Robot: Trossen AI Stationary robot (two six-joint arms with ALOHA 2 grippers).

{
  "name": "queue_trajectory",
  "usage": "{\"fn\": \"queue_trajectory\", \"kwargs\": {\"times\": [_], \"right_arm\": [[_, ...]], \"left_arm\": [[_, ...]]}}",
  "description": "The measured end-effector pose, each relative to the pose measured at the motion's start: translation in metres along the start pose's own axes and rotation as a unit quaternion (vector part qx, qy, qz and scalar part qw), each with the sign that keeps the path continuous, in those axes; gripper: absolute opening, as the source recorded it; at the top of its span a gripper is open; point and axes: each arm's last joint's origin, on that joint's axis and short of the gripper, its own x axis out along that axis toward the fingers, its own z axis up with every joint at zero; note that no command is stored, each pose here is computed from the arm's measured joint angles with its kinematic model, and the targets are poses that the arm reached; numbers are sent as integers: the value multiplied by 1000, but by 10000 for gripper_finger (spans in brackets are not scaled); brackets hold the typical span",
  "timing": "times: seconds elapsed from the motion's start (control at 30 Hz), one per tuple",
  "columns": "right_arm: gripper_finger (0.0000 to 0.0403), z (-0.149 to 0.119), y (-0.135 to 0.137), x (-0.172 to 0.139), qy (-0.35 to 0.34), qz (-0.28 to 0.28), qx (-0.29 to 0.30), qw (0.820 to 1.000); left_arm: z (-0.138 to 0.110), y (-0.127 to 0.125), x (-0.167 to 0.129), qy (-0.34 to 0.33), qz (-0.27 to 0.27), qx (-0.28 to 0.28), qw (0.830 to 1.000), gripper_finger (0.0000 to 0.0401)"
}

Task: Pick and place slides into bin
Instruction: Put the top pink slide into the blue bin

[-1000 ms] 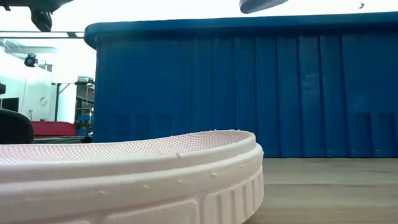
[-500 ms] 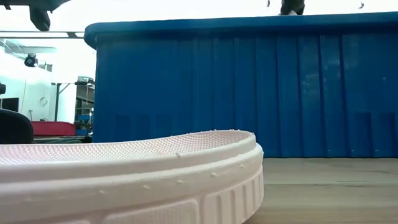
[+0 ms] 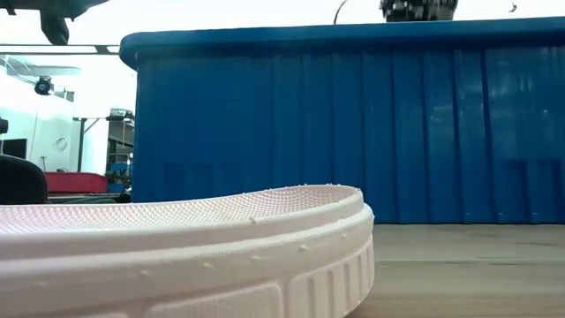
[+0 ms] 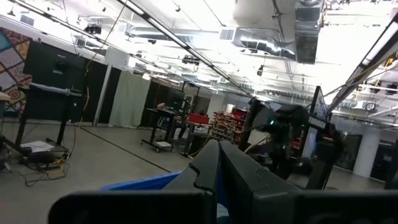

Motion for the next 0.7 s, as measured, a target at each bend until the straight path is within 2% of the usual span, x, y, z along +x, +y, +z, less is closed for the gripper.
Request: {"fn": "queue_trajectory", "kwargs": {"times": [0.13,0.3,0.7], "right_arm": [[12,-7,-14,23,29,12,9,999],[12,-16,-29,48,31,30,21,999],[12,-38,-65,86,-15,53,32,998]], "left_arm": [[0,0,0,0,0,0,1000,0],[0,0,0,0,0,0,1000,0],[0,1,0,-1,12,4,1000,0]]}}
